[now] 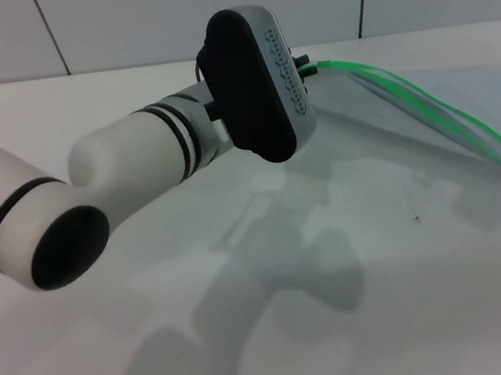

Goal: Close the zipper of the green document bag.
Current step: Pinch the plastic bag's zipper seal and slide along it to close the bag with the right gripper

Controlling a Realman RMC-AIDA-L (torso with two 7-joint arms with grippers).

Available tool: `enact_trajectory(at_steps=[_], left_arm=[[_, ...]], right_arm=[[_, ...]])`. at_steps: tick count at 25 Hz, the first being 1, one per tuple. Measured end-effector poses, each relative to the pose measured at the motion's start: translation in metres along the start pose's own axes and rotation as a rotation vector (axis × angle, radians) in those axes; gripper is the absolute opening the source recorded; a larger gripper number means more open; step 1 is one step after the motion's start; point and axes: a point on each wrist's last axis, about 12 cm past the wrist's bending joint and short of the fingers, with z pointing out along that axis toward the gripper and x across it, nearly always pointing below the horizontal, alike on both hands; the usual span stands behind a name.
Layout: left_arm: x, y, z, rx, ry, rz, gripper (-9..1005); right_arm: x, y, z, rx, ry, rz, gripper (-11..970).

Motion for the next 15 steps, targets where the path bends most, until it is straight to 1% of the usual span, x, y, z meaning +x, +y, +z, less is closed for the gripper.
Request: enact_trajectory(at_steps=[9,15], left_arm=[[0.0,-0.001,0.0,0.002,0.001,0.001,51],[0.0,-0.002,0.0,0.004,0.0,0.003,51]], right_arm=[[0.011,0.004,-0.006,-0.044,0.105,-0.133,572],[0.016,0.008,-0.018,-0.052,0.14,-0.19,572]])
